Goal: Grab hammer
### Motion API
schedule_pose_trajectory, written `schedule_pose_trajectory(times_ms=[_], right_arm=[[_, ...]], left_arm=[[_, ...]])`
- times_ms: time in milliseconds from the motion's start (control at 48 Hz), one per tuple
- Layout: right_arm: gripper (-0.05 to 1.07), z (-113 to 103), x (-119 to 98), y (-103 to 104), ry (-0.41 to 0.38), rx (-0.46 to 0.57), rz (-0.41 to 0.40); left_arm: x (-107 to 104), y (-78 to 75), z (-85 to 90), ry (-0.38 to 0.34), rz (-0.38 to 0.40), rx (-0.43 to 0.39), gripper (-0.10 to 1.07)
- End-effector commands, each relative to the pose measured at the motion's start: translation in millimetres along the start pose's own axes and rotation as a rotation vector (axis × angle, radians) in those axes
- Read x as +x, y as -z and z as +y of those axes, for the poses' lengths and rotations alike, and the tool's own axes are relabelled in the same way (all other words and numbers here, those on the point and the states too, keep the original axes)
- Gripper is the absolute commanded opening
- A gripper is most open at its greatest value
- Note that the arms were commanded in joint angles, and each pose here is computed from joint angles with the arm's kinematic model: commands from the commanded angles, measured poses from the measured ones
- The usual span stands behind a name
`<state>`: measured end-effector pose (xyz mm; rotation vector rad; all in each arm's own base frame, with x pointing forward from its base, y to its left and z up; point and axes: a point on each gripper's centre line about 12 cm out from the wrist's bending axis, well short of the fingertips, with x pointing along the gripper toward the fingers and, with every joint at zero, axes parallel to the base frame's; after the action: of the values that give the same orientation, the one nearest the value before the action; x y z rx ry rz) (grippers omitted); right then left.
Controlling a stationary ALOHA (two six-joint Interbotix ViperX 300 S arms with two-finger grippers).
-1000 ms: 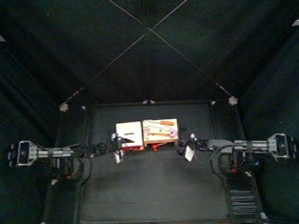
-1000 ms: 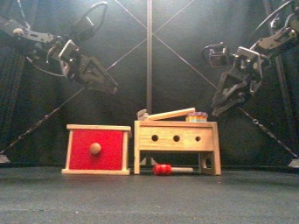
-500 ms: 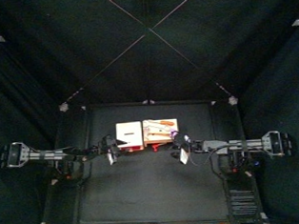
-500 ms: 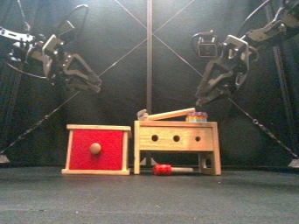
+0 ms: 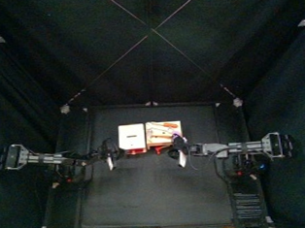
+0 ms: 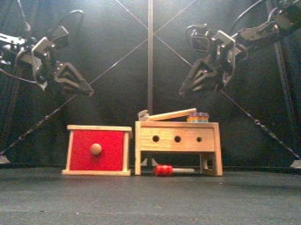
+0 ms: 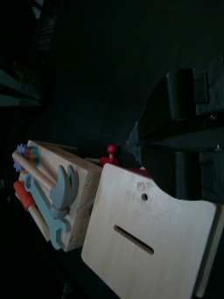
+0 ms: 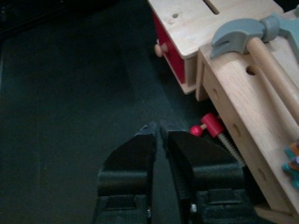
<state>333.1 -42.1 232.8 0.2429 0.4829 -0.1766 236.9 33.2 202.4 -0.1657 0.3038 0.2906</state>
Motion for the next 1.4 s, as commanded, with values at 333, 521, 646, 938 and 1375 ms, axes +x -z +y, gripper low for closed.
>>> schedule_pose_trajectory(times_ms=[333,521,646,938,1375], right_arm=[[0.39,18.1,34.2,-48.3,-0.034,-0.08,-0.086],[0.39,23.3,46.2,-81.3,-0.04,-0.079,-0.15],[0.39,24.1,55.4,-99.5,-0.039,-0.075,-0.182],[0.4,-10.9,56.3,-101.6,0.063,-0.048,-0.077],[0.5,-60.0,37.3,-92.3,0.25,-0.156,0.133]], left_arm=[[-1.2,20.8,-13.2,0.033,0.085,-0.072,0.35],[0.1,25.3,-19.3,0.037,0.112,-0.157,0.36],[0.3,27.2,-19.2,0.032,0.117,-0.211,0.36],[-2.0,33.7,-17.0,0.036,0.117,-0.182,0.36],[0.5,27.9,-7.1,0.036,0.073,-0.044,0.36]])
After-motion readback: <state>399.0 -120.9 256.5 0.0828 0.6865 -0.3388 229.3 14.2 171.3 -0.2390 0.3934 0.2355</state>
